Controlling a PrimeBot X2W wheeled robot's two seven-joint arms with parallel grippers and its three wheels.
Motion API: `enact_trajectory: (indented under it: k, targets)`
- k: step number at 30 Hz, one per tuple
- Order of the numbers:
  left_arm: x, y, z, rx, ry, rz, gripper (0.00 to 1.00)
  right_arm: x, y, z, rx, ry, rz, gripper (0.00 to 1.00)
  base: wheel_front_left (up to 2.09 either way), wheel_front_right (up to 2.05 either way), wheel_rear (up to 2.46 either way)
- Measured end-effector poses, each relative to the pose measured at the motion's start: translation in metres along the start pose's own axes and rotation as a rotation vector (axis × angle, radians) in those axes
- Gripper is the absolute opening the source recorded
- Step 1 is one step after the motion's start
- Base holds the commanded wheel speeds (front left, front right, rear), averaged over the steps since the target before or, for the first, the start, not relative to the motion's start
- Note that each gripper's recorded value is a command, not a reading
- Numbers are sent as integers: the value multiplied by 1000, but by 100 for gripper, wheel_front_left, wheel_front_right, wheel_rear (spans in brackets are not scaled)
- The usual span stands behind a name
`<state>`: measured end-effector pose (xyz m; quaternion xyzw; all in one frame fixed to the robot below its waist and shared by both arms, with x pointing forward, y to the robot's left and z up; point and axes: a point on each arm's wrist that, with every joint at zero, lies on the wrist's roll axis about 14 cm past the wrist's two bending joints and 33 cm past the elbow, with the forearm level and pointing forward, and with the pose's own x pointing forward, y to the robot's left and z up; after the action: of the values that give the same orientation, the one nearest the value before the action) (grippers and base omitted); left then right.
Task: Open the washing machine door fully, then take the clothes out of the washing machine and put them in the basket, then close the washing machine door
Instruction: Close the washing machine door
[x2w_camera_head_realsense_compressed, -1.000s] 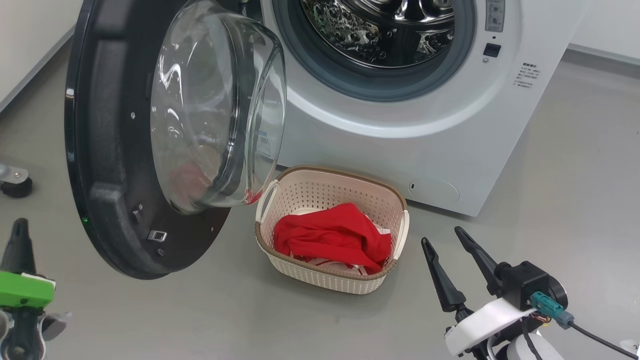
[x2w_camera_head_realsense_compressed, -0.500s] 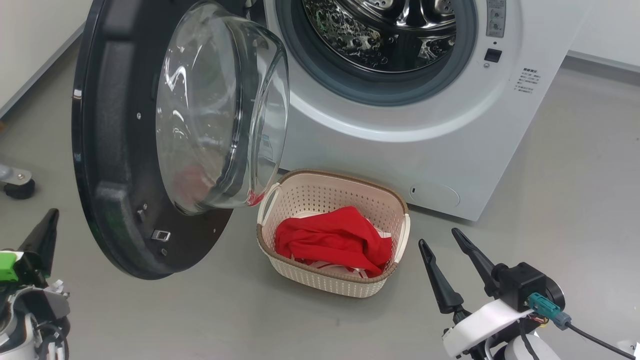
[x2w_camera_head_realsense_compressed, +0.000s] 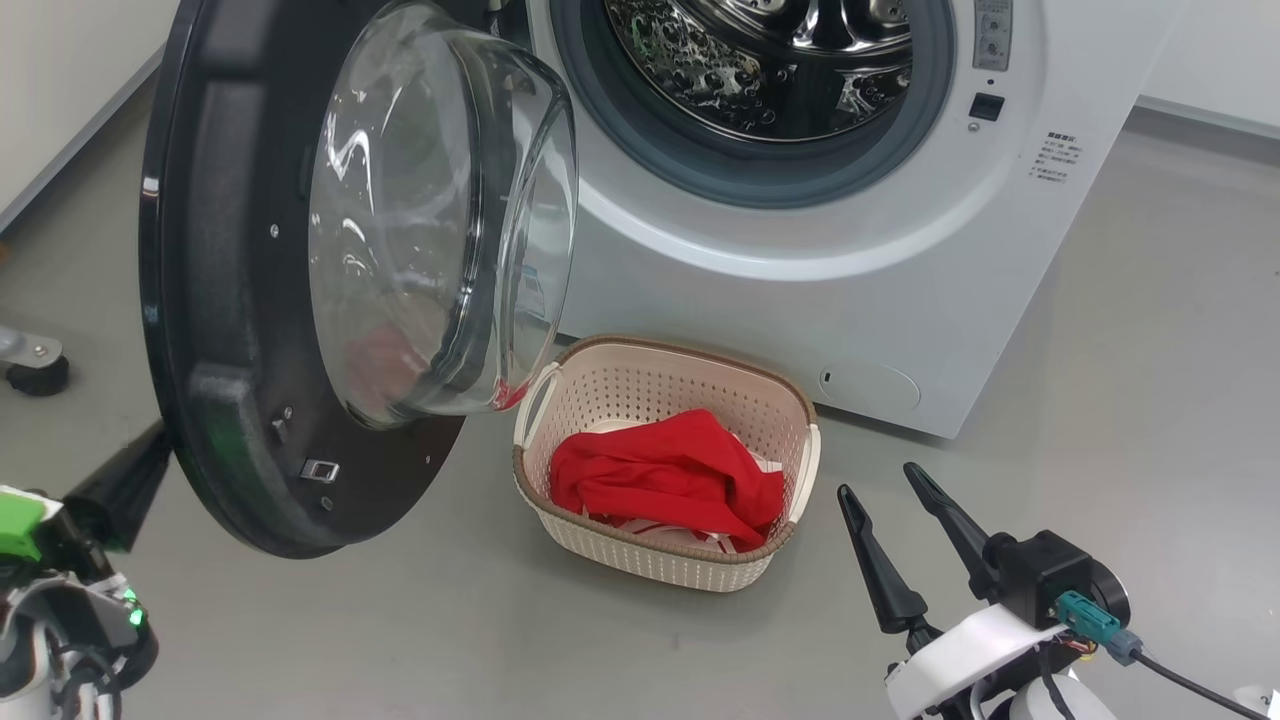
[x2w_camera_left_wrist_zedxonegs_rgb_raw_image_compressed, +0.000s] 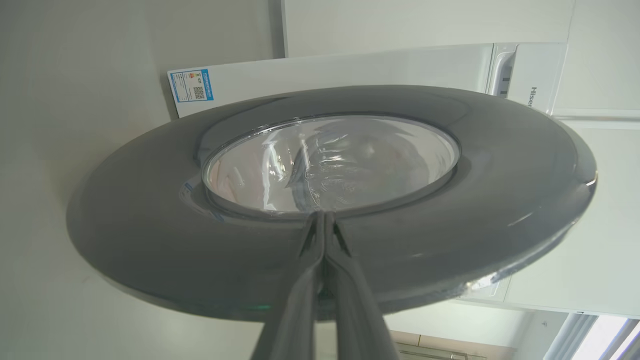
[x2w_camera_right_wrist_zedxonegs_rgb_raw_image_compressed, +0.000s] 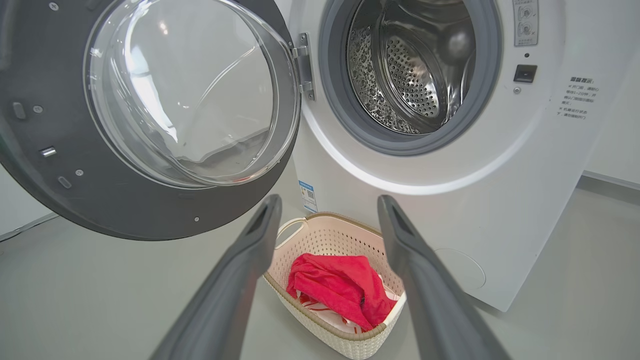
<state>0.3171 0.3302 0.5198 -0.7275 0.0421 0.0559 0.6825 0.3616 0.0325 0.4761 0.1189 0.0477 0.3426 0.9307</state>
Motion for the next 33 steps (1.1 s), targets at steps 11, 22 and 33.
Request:
enact_trajectory:
  k: [11, 22, 33]
  targets:
    - [-3, 5, -25, -6, 130, 2, 0, 1, -1, -2, 4, 5, 0, 100, 0, 0, 0]
    - [-2, 15, -64, -20, 273, 20, 0, 0, -4, -2, 5, 5, -8, 100, 0, 0, 0]
    - [9, 14, -102, -65, 393, -3, 0, -9, -14, 1, 4, -6, -51, 100, 0, 0, 0]
